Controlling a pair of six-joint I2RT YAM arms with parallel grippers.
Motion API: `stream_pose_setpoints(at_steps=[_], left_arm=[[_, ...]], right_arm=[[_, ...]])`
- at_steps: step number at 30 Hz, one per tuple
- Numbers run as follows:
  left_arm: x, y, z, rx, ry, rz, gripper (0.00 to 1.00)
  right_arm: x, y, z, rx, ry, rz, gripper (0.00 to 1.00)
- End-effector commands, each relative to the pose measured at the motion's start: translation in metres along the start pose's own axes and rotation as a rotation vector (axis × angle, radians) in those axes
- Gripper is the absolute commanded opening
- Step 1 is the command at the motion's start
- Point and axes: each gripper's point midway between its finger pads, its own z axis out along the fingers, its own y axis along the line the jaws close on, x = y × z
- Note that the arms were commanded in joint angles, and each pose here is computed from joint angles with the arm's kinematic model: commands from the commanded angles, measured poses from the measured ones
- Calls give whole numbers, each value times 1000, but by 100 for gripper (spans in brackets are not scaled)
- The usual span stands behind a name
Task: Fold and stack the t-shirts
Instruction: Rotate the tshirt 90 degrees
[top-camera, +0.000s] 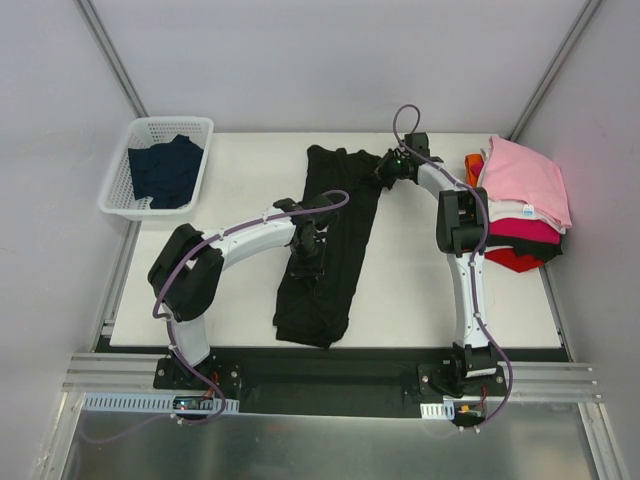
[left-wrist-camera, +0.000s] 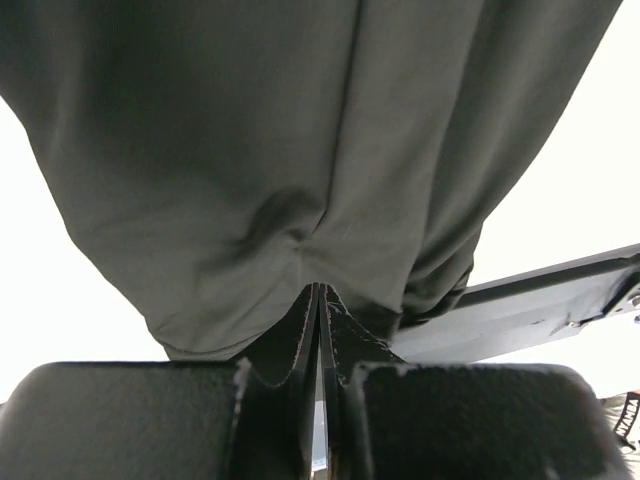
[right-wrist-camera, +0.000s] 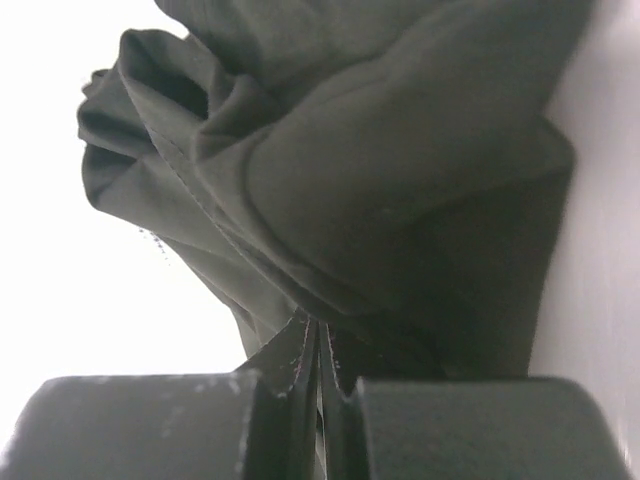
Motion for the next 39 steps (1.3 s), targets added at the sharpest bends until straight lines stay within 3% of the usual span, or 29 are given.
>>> stream_pose_setpoints(at_steps=[1, 3, 5, 6, 7, 9, 10, 13, 20, 21, 23, 24, 26, 34, 39], left_arm=[[8, 2, -7, 10, 9, 28, 0], [8, 1, -8, 13, 10, 30, 0], [8, 0, -8, 19, 10, 30, 0], [8, -1, -8, 20, 12, 33, 0], [7, -2, -8, 23, 10, 34, 0], [7, -4, -8, 25, 10, 33, 0], [6, -4, -7, 23, 13, 32, 0], [8, -6, -7, 25, 14, 40, 7], [12, -7, -9, 11, 0, 54, 27], [11, -7, -11, 11, -10, 56, 37], [8, -9, -15, 14, -30, 63, 49], [4, -11, -20, 18, -50, 68, 61], [-2, -17, -26, 32, -73, 82, 69], [-14, -30, -34, 58, -95, 105, 70], [-3, -21, -21, 43, -59, 63, 70]], right_arm=[[-31, 17, 0, -78, -86, 14, 1], [-37, 21, 0, -102, -102, 17, 3], [-42, 26, 0, -139, -113, 10, 14], [-44, 28, -1, -164, -115, 31, 22], [-43, 26, 2, -177, -110, 42, 43], [-52, 35, -2, -235, -126, 42, 64], [-50, 37, -2, -250, -116, 41, 79], [-56, 45, -9, -288, -132, 11, 95], [-60, 56, -37, -338, -169, -5, 100], [-59, 65, -45, -350, -168, -18, 100], [-55, 70, -55, -355, -169, -31, 100], [-51, 73, -64, -358, -166, -37, 100], [-51, 76, -76, -361, -171, -42, 100], [-59, 83, -106, -360, -155, -53, 100], [-66, 66, -90, -328, -143, -40, 99]])
